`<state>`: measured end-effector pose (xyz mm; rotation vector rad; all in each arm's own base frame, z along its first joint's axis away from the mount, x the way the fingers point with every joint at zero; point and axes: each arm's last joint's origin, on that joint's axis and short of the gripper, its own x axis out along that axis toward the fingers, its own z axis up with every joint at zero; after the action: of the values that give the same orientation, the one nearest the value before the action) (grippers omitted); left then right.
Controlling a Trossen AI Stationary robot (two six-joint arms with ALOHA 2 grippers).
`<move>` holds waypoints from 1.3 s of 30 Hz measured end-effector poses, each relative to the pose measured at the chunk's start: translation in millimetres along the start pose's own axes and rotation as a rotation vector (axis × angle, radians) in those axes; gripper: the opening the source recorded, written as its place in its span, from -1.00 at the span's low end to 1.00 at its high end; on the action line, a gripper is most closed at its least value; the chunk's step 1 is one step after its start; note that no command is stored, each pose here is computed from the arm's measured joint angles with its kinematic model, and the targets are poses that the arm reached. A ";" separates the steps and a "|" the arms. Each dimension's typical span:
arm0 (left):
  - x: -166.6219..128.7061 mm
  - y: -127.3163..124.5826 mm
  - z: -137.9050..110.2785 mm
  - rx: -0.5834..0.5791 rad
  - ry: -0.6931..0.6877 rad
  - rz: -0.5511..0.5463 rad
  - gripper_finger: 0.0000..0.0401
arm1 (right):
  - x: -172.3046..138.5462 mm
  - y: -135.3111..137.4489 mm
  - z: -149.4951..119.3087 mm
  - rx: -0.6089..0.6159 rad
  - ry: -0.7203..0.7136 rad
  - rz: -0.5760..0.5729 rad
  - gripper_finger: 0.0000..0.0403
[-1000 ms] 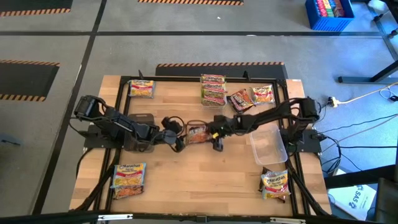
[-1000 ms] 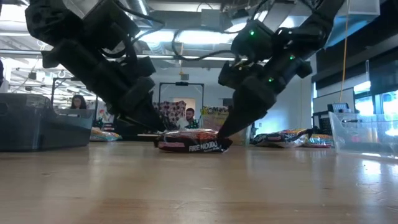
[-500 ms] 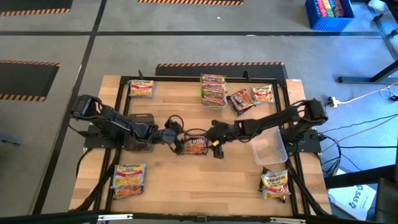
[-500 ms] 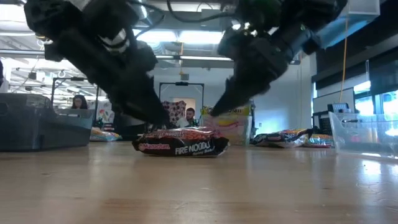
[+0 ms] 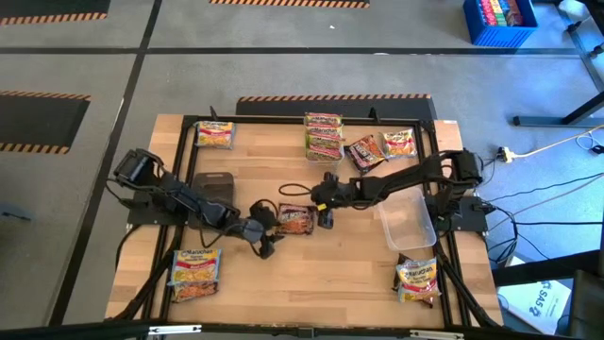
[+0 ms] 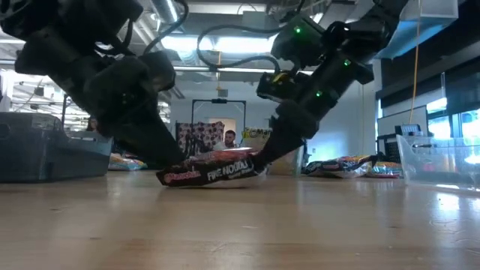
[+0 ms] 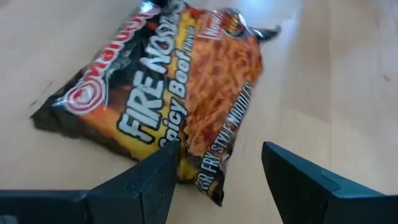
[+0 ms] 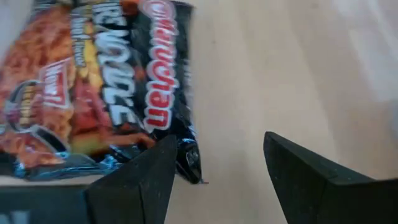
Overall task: Sort Maruchan noodles
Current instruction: Put the middle black noodle pack into the bottom transparent bin
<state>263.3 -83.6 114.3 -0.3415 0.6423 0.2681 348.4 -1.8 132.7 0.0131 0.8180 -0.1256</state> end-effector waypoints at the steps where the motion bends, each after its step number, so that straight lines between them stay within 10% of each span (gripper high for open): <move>1: 0.0 1.4 -0.1 0.000 -0.009 0.028 0.13 | 0.0 2.8 -0.7 0.004 0.005 0.022 0.12; 11: 8.0 27.1 14.9 0.046 -0.089 0.223 0.13 | -5.8 26.6 -4.3 0.028 0.053 0.224 0.12; 17: -1.5 26.9 29.4 0.058 -0.096 0.141 0.13 | -42.9 14.4 8.6 0.073 0.059 0.195 0.12; 30: -20.7 8.1 37.8 0.076 -0.163 0.002 0.13 | -49.0 -29.1 -21.6 0.609 0.020 0.525 0.12; 39: -12.2 9.0 34.0 0.154 -0.160 0.017 0.13 | -25.8 -28.1 -38.6 0.771 0.075 0.505 0.33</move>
<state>269.1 -63.7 145.3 -0.1650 0.5050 0.2581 299.7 -24.6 126.1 0.9488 0.7766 0.0444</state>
